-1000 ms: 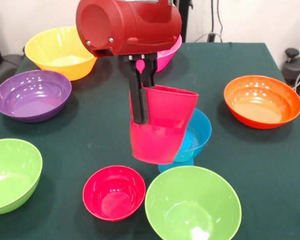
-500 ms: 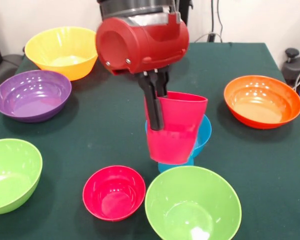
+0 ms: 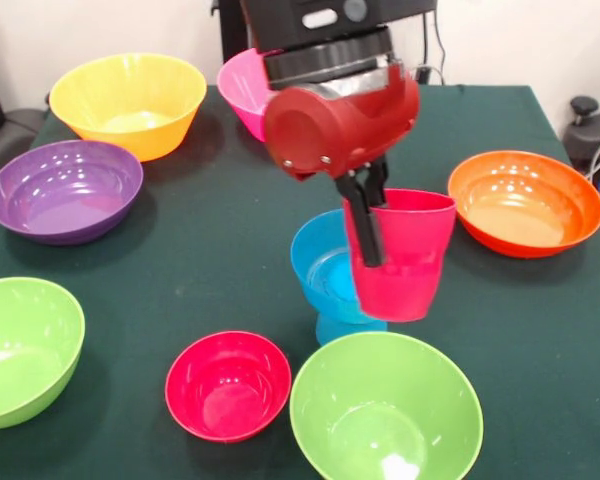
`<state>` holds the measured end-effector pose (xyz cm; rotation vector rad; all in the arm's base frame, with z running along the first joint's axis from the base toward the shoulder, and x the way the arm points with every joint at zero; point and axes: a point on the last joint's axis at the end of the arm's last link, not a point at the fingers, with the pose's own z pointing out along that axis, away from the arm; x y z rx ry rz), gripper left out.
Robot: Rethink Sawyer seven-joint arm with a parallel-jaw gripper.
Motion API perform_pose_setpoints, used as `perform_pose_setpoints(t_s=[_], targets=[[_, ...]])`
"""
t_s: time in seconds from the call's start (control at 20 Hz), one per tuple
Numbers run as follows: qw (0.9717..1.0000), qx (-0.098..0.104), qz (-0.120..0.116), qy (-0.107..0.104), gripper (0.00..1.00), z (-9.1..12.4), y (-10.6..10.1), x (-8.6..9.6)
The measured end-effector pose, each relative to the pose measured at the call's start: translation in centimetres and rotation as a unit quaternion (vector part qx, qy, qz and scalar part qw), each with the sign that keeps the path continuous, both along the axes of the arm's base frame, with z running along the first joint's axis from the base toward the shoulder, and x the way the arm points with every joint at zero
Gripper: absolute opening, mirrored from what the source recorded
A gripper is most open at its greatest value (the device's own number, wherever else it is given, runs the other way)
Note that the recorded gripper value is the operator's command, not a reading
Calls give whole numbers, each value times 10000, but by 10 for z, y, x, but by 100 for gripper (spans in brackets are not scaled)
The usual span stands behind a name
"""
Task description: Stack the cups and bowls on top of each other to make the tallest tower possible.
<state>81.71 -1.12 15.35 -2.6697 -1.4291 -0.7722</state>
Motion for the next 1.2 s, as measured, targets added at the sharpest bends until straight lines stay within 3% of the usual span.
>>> perform_pose_setpoints(t_s=[0.4,0.7,1.2], targets=[[9998,58,178,13,0,-16,24,-14],[9992,99,385,40,0,-11,39,-28],[9982,208,557,97,0,6,36,-56]])
